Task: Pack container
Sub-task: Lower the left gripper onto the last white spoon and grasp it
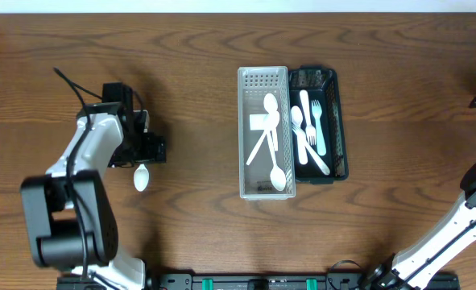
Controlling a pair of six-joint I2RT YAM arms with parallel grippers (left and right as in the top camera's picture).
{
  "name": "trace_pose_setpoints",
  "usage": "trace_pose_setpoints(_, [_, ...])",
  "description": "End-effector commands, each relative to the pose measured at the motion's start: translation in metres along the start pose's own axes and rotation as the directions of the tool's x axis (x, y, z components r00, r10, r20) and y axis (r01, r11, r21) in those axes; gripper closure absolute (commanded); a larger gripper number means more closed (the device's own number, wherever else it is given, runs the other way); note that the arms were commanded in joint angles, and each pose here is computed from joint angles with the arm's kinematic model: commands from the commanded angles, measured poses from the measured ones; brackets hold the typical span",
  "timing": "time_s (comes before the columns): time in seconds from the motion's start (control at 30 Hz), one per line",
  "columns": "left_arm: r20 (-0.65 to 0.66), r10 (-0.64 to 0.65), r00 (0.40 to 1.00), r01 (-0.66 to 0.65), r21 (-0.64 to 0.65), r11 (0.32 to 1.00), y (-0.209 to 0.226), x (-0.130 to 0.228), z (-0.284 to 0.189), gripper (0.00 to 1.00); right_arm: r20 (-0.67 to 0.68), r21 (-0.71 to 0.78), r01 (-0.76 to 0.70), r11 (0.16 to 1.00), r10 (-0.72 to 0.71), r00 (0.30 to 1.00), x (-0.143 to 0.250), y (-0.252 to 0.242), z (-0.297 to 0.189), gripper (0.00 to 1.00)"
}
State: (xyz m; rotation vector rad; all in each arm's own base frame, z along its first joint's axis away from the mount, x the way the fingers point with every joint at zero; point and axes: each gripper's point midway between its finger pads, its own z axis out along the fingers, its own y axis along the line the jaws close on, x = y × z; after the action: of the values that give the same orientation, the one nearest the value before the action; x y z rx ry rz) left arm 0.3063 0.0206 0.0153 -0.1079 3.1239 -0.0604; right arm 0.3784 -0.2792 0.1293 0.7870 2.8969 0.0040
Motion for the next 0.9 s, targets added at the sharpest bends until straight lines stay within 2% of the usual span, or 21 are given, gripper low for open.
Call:
trace_pose_setpoints(0.0, [-0.044, 0.007, 0.999, -0.008, -0.006, 1.000, 0.003, 0.005, 0.014, 0.06, -0.007, -0.003, 0.002, 1.000, -0.002, 1.000, 0.001, -0.005, 0.003, 0.01])
trace_pose_setpoints(0.23, [-0.063, 0.007, 0.998, -0.007, -0.007, 1.000, 0.004, 0.006, 0.022, 0.06, -0.007, -0.003, 0.002, 1.000, -0.002, 1.000, 0.001, -0.005, 0.003, 0.01])
trace_pose_setpoints(0.57, [-0.017, 0.009, 1.000, -0.009, -0.008, 1.000, 0.004, -0.006, 0.023, 0.07, -0.007, -0.003, 0.002, 1.000, -0.002, 1.000, 0.001, -0.005, 0.003, 0.01])
trace_pose_setpoints(0.6, [-0.013, 0.009, 1.000, -0.010, -0.008, 1.000, 0.004, -0.007, 0.023, 0.10, -0.007, -0.003, 0.002, 1.000, -0.002, 1.000, 0.001, -0.005, 0.003, 0.01])
trace_pose_setpoints(0.73, [-0.004, 0.010, 1.000, -0.010, -0.009, 1.000, 0.004, -0.009, 0.023, 0.39, -0.007, -0.003, 0.002, 1.000, -0.002, 1.000, 0.001, -0.005, 0.003, 0.01])
trace_pose_setpoints(0.87, [-0.005, 0.009, 1.000, -0.009, -0.009, 1.000, 0.004, -0.009, 0.023, 0.61, -0.007, -0.003, 0.002, 1.000, -0.002, 1.000, 0.001, -0.005, 0.003, 0.01])
